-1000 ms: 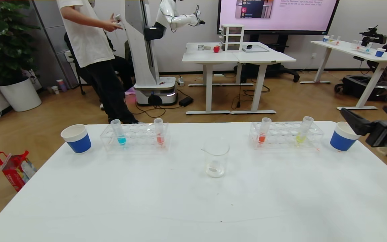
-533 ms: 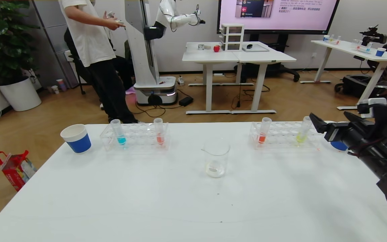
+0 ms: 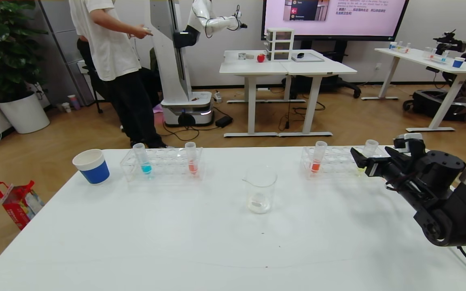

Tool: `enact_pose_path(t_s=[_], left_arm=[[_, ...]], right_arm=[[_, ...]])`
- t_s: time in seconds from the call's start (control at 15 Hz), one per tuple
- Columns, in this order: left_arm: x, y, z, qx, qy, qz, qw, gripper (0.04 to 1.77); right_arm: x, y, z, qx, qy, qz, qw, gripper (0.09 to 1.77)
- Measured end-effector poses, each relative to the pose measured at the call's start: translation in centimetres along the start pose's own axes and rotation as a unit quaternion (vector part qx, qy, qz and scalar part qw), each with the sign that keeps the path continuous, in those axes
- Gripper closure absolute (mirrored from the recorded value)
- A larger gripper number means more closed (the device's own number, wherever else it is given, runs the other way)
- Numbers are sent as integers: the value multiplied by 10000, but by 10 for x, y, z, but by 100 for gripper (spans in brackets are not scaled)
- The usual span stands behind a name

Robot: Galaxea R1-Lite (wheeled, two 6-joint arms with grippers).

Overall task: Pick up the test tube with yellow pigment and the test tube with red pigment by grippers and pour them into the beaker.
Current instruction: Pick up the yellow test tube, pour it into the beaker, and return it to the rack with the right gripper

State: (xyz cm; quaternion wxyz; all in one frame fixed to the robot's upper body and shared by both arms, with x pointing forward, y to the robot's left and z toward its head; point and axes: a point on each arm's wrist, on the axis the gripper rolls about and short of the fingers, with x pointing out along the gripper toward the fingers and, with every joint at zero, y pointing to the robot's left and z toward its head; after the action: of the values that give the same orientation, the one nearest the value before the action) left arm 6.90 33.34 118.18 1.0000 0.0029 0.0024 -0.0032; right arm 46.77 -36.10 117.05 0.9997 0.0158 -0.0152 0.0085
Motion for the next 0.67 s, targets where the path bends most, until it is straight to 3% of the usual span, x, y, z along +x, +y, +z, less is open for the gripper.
enact_pose_path(t_s=[0.47,0.53,0.6,0.67], left_arm=[[0,0,0,2,0,0,10000,6],[0,0,0,2,0,0,10000,6],[0,0,0,0,0,2,10000,6],[0,0,0,0,0,2,10000,6]], right_arm=[[30,-6,-13,-16,-213,-14,9998,12],[32,-7,-13,-19,-238,-13,9997,23],[33,-7,-13,-24,-261,-12,9997,50],[35,-8,-13,-29,-292,-10,9996,89]])
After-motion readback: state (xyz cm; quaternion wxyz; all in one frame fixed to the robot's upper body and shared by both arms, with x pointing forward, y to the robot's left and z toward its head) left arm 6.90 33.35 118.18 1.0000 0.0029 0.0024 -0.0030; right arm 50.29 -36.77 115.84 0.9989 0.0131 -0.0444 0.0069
